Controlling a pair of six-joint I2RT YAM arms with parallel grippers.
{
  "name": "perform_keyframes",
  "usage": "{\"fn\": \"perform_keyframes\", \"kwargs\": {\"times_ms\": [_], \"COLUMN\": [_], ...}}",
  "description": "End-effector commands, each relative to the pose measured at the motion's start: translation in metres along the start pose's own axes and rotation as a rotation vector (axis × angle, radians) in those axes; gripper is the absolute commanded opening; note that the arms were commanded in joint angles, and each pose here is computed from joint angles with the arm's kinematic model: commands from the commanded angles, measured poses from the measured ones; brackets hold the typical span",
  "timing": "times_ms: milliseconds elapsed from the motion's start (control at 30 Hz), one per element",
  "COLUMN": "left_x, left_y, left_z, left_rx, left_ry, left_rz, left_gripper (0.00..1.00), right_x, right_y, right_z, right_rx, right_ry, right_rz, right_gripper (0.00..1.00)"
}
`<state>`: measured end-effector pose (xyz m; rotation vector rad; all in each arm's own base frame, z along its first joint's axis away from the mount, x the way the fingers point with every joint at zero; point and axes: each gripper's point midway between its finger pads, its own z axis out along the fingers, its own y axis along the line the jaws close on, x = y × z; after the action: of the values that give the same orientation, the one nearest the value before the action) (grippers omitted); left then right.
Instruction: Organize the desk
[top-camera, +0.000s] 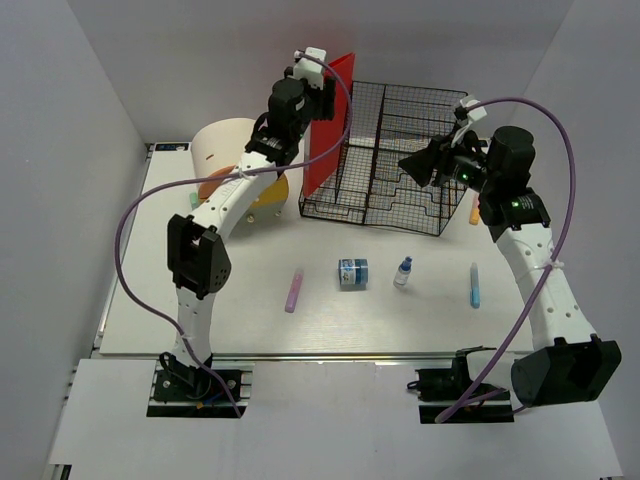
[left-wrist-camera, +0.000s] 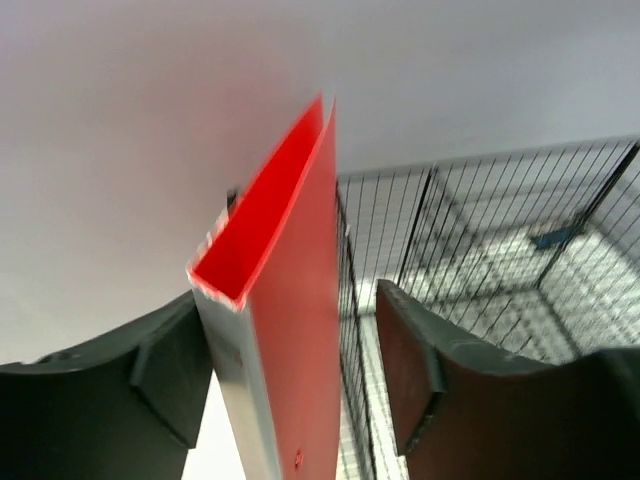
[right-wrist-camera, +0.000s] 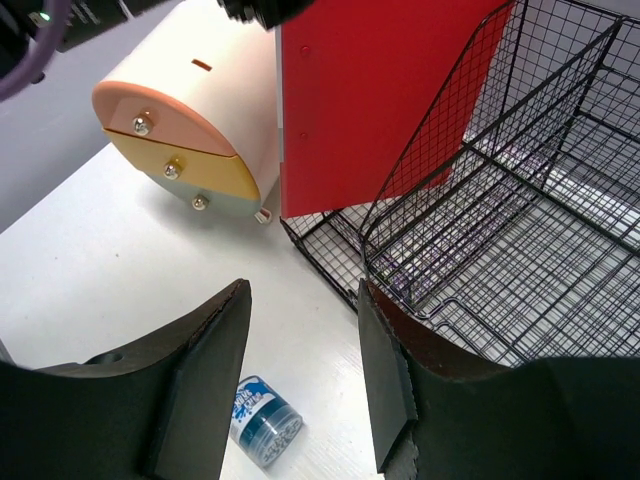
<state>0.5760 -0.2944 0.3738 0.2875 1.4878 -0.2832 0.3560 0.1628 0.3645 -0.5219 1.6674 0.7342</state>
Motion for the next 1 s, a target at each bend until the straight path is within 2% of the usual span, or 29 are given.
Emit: {"fn": "perform_keyframes", "kwargs": {"times_ms": [0,200,433,533,567,633,700,867,967], "left_x": [0.029,0.043,0.048,0.049,0.051,0.051,0.051,0.044,0.036], "left_y": [0.002,0.008,0.002,0.0,0.0,-0.001,-0.001,-0.002,-0.003], "left_z": [-0.007,-0.009,-0.005,-0.003,-0.003,-0.003,-0.003,-0.004,-0.004], "left_rx": [0.006,-0.004,0.015,0.026,0.027,0.031,0.029,0.039,0.045], "left_ry": [0.139,0.186,0.194,0.191,0.194,0.196,0.196,0.175,0.15], "left_rz": [0.007,0.015,-0.015,-0.021,-0.021,-0.024,-0.024,-0.026,-0.02], "left_gripper": [0.69,0.64,0.5,0.42,0.34,0.28,0.17,0.02,0.0], "right_x": [-0.015,-0.016,-0.014,-0.014,-0.014,-0.014,-0.013,-0.014,-0.013], "right_y": [0.005,0.004,0.0,0.0,-0.001,-0.002,-0.003,-0.003,-0.002], "right_z": [-0.007,-0.008,-0.009,-0.009,-0.01,-0.01,-0.01,-0.011,-0.012], "right_rx": [-0.015,-0.014,-0.005,-0.006,-0.003,-0.002,0.0,-0.005,-0.007], "right_ry": [-0.053,-0.057,-0.057,-0.057,-0.058,-0.058,-0.056,-0.061,-0.06], "right_rz": [-0.038,-0.036,-0.031,-0.029,-0.031,-0.029,-0.025,-0.026,-0.023], "right_gripper": [0.53,0.53,0.53,0.54,0.53,0.53,0.53,0.53,0.53]}}
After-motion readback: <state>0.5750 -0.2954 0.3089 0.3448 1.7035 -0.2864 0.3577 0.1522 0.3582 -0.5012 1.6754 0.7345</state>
